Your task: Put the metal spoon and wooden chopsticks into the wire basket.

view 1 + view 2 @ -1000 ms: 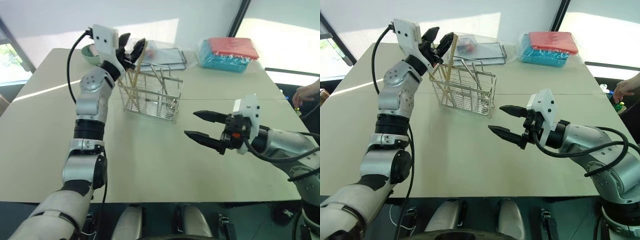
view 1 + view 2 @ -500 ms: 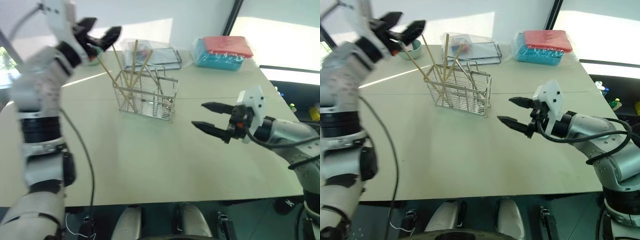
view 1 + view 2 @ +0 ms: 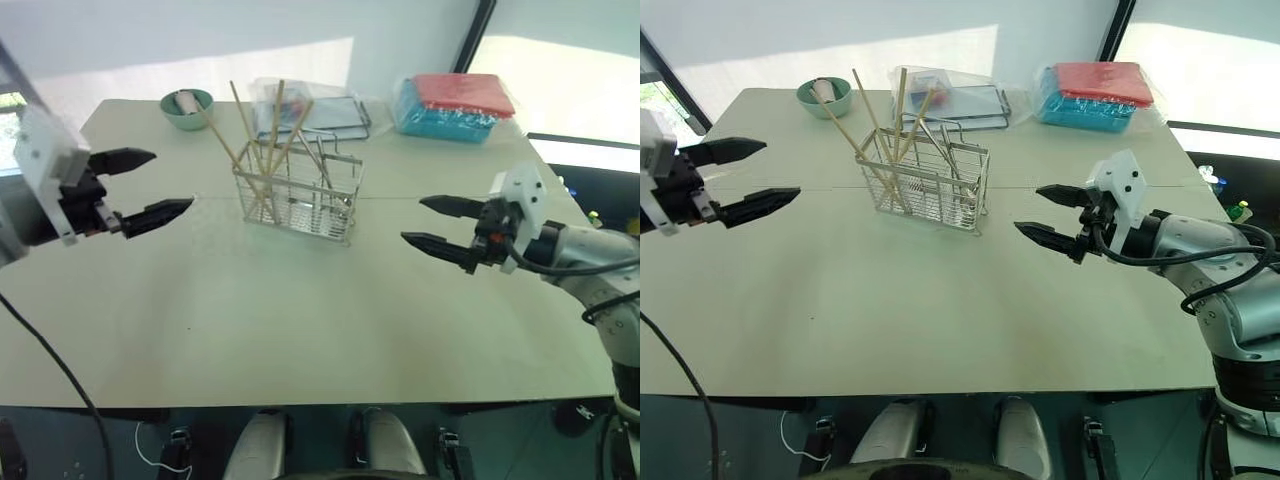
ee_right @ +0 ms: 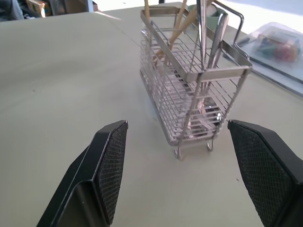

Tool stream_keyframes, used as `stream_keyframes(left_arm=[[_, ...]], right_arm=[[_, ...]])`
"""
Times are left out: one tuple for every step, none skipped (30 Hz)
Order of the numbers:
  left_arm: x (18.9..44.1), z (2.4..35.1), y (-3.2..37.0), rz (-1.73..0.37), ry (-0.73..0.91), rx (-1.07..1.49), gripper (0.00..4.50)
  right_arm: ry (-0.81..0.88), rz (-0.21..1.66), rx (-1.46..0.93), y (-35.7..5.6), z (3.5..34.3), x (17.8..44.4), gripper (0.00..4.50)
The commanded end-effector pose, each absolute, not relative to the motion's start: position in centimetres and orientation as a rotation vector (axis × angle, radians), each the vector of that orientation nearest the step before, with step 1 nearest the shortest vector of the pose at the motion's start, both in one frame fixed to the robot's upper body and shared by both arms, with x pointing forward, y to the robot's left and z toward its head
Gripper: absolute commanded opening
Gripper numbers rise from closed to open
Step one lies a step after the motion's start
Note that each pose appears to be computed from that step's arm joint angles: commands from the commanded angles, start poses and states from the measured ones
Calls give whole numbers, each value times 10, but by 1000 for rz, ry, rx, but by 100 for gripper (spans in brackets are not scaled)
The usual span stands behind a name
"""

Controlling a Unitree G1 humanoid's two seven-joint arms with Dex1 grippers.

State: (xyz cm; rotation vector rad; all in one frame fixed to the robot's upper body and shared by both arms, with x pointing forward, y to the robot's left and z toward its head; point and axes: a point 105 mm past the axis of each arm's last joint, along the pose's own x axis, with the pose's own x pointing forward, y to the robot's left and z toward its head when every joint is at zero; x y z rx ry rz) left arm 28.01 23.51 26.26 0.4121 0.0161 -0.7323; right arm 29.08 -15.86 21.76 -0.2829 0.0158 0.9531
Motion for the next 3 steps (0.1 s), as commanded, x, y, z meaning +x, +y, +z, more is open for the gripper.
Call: stream_keyframes(left_arm=[[272,271,242,-661,-4,459,445],[270,269,244,-642,8,469,445],[269,267,245,-631,15,477,445]], right_arm=[[-55,980,-302,-149,231,287,350],[-57,982,-296,-148,230,287,350],[-57,983,-292,-148,230,288,350]])
